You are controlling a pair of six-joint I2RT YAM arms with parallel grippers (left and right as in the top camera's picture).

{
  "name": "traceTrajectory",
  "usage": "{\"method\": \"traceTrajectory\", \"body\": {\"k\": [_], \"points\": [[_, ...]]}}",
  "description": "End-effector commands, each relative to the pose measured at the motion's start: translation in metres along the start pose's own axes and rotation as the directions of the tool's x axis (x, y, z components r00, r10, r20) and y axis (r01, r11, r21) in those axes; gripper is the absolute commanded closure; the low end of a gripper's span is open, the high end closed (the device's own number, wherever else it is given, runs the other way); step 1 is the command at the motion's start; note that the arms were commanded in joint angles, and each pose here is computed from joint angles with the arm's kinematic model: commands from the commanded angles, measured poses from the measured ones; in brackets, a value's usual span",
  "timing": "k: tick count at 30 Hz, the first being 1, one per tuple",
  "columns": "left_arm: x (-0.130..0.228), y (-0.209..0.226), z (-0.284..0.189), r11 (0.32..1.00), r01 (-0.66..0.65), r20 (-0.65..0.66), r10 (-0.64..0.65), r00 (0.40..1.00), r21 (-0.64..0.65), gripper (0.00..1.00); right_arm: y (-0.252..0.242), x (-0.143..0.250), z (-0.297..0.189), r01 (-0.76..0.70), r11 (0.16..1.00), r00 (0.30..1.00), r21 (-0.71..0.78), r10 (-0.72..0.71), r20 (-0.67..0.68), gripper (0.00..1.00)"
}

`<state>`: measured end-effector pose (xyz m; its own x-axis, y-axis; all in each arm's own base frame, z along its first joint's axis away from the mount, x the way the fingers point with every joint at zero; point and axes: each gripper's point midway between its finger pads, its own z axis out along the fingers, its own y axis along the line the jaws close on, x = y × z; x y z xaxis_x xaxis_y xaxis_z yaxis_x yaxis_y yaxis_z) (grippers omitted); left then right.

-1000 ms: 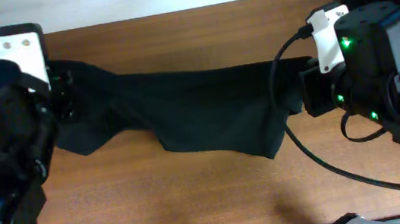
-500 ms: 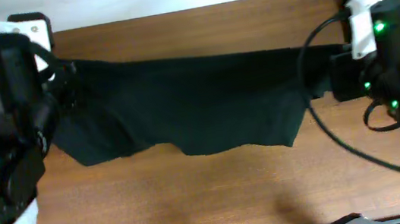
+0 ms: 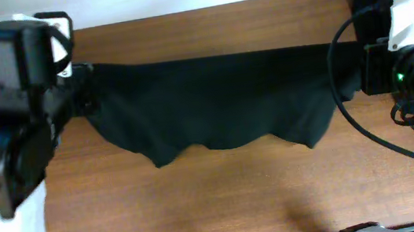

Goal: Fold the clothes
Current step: 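Pull the grippers apart left and right to stretch the shirt, then hold the shirt taut and lower it toward the table surface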

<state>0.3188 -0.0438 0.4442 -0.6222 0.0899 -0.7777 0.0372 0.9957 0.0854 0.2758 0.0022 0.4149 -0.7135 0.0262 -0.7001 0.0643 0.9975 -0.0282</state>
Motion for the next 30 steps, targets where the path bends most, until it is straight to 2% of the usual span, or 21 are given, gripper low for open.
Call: {"method": "traceTrajectory", "body": {"k": [1, 7, 16, 22, 30], "points": [[-0.018, 0.021, -0.066, 0.998, 0.066, 0.202, -0.061, 0.977, -0.016, 0.99, -0.008, -0.006, -0.007, -0.010, 1.000, 0.999, 0.026, 0.009, 0.031, 0.96], [-0.011, 0.026, -0.087, 0.997, 0.079, 0.233, -0.075, 0.970, -0.007, 0.99, 0.006, -0.005, -0.008, -0.006, 0.998, 1.000, -0.055, 0.008, 0.027, 0.96], [0.023, 0.026, -0.076, 0.983, 0.185, 0.085, -0.183, 0.979, -0.015, 0.99, 0.005, 0.009, -0.017, -0.005, 0.998, 1.000, -0.058, 0.005, -0.007, 0.96], [0.029, 0.027, -0.084, 0.979, 0.206, 0.083, -0.205, 0.975, -0.009, 0.99, 0.007, 0.010, -0.033, -0.010, 0.997, 1.000, -0.080, 0.011, 0.015, 0.96], [0.037, 0.006, -0.090, 0.974, 0.195, 0.041, -0.201, 0.979, 0.115, 0.99, 0.014, 0.010, -0.056, -0.017, 0.990, 0.997, -0.141, 0.028, 0.075, 0.96]]}}
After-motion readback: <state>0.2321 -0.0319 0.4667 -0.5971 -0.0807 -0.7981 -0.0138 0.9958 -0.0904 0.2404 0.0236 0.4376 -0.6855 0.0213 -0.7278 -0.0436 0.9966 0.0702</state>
